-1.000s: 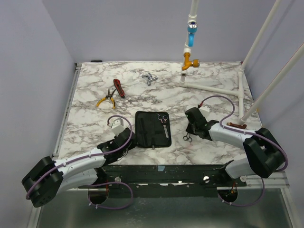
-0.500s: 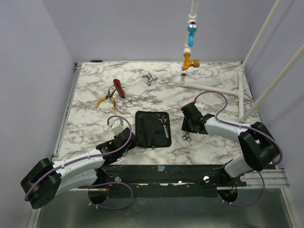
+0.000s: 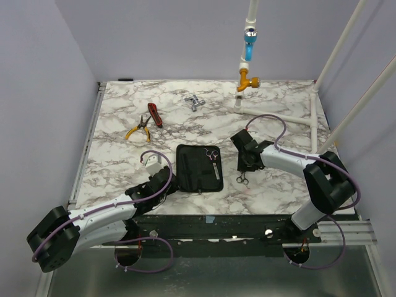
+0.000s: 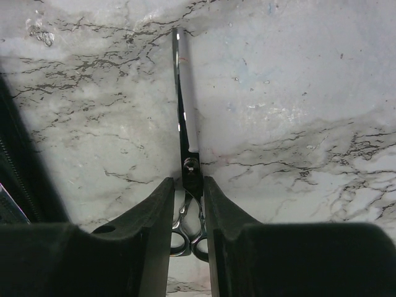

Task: Sort the hair-cutting tools
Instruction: Pick up the scissors from the center of the board.

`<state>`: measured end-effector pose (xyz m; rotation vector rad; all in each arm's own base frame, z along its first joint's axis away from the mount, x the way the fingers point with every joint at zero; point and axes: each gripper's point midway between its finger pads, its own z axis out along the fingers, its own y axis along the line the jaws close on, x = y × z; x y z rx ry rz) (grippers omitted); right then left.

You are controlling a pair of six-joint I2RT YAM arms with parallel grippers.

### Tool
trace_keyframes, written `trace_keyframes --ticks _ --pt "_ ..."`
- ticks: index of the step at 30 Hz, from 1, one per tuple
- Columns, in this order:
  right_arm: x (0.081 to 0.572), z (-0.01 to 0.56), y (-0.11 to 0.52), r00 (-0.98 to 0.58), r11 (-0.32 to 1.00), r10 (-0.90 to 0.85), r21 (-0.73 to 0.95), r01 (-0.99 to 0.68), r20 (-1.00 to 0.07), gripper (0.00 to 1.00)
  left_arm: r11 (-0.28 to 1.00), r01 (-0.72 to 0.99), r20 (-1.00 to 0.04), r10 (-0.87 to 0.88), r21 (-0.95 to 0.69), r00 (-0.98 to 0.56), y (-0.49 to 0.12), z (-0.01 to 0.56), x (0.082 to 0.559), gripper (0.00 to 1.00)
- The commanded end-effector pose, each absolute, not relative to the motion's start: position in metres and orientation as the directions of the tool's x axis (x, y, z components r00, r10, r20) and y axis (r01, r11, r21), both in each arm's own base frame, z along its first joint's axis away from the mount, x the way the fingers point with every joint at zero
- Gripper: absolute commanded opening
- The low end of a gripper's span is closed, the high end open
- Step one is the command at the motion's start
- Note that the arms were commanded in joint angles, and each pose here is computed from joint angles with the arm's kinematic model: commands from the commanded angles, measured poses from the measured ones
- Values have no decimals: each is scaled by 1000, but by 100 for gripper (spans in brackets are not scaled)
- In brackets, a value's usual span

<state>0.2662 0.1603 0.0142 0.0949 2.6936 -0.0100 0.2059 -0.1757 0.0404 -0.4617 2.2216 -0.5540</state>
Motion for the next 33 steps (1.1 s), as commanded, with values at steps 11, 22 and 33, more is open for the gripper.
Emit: trace_keyframes --ticks 11,22,33 --pt "212 -30 136 -982 992 -40 -123 -18 -184 15 837 -144 -606 -489 -527 -627 -174 37 204 31" --pt "221 61 176 -933 997 -26 59 -51 -360 1 833 -149 -625 -506 -533 -594 -166 44 205 28" --pt "168 84 262 -905 952 -241 94 -290 -352 1 833 -146 -634 -508 -533 -584 -166 51 207 17"
